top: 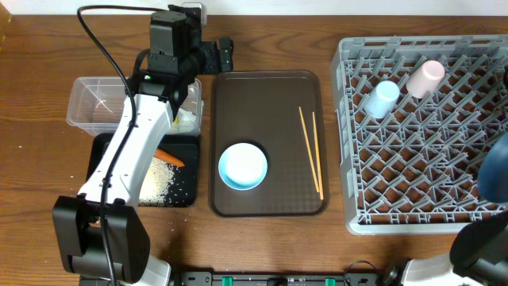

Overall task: Sort waste into correct bins and load items into the dishwasher rack
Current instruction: 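Carry the blue plate with the right gripper over the dish rack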

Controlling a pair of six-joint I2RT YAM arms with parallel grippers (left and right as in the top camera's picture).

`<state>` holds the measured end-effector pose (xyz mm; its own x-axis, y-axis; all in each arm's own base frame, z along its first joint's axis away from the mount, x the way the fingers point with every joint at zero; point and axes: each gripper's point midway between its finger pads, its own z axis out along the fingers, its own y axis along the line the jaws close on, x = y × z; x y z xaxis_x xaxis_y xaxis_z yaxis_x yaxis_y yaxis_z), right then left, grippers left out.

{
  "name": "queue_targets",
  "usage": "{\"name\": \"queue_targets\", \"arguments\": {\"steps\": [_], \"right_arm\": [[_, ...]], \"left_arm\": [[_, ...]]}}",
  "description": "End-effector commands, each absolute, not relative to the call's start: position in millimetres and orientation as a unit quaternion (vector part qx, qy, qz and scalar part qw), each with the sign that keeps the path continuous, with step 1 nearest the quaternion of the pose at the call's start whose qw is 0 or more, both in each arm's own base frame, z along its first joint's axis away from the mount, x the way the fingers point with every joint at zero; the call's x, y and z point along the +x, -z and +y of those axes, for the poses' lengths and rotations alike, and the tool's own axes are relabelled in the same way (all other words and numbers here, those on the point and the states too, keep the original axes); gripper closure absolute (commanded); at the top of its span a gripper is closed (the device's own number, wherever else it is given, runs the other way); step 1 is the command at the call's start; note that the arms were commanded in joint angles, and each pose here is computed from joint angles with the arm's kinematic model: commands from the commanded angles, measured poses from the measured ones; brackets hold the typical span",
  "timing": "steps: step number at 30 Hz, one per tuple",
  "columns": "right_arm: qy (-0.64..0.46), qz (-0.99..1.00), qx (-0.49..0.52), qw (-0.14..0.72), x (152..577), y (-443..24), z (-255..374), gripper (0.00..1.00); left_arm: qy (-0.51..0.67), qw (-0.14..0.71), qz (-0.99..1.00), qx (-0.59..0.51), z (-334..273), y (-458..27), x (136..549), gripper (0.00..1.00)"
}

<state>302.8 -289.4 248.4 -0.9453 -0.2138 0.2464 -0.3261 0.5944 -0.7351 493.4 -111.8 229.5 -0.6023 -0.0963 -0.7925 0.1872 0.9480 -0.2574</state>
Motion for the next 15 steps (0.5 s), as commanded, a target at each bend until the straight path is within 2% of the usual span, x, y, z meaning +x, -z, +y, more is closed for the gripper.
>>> {"name": "queue_targets", "arguments": {"steps": [1, 15], "right_arm": [[-0.450, -0.872, 0.166, 0.102, 297.3, -261.8, -304.0, 0.99], [-0.401, -0.893, 0.196, 0.059, 313.8, -236.1, -290.2, 0.99]], "left_arm": [[0.153, 0.442, 0.884, 0.022, -109.0, -225.5, 493.7, 0.01], [0.151, 0.429, 0.890, 0.021, -108.3, -219.8, 489.6, 0.01]]}}
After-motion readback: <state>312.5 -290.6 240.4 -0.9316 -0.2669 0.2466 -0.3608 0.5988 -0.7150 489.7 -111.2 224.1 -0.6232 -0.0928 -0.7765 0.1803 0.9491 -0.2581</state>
